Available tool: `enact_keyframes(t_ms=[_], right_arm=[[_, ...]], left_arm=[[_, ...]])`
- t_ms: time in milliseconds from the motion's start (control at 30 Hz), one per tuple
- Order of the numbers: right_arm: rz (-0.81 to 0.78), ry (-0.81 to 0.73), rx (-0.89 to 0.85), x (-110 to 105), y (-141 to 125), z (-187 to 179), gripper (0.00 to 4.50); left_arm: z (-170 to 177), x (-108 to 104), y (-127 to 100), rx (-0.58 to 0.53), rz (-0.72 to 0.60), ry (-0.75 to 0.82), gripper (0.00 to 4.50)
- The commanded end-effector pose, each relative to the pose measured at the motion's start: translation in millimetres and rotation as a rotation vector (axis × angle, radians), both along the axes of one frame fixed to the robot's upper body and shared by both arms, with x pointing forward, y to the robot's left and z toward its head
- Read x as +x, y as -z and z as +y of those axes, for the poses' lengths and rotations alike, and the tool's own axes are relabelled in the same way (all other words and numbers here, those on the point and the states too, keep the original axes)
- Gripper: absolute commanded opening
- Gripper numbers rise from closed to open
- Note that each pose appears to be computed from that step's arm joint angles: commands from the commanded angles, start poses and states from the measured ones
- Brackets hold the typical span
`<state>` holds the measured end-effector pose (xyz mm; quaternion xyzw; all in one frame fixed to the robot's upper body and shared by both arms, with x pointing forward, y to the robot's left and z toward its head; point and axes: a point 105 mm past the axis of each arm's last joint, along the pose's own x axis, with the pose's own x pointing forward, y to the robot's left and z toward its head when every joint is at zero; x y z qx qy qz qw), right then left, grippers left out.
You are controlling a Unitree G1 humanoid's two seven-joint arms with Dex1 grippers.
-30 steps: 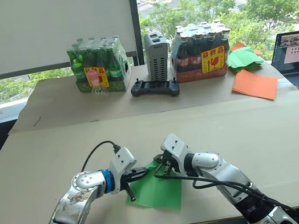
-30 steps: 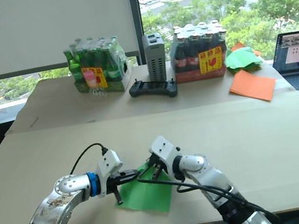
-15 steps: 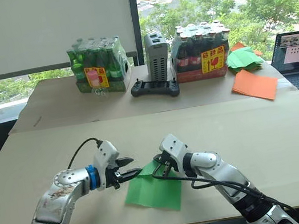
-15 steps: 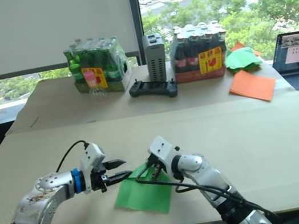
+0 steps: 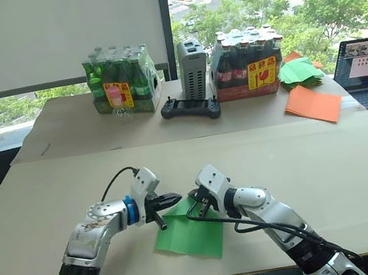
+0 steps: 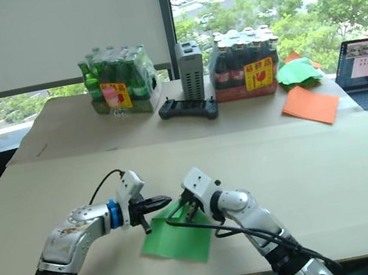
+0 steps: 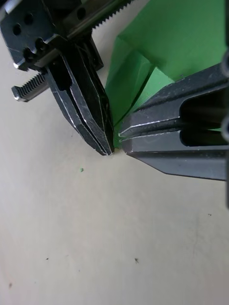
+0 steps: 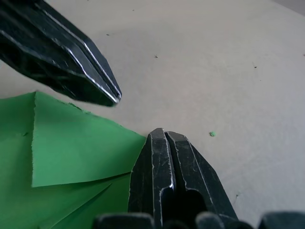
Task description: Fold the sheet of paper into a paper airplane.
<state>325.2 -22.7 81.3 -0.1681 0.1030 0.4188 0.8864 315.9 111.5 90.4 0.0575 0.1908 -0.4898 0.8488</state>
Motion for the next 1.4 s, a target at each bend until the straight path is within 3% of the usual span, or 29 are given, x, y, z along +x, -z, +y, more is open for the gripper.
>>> enact_keyframes(t_ms=[33,233,633,1400], right_arm=[[-0.006,0.008,-0.005,-2,0,-2,0.0],[-0.003,0.005,-0.006,-5,0,-1,0.0],[0.002,0.004,-0.009,-6,1,1,0.0],[0.007,-0.006,-0.005,-6,1,3,0.0]], left_arm=[[-4,6,-4,0.033,-0.063,0.014,0.03],[-5,8,9,0.092,-0.053,0.017,0.03],[9,-14,32,0.215,-0.021,0.076,0.03],[49,-42,31,0.292,0.007,0.048,0.03]])
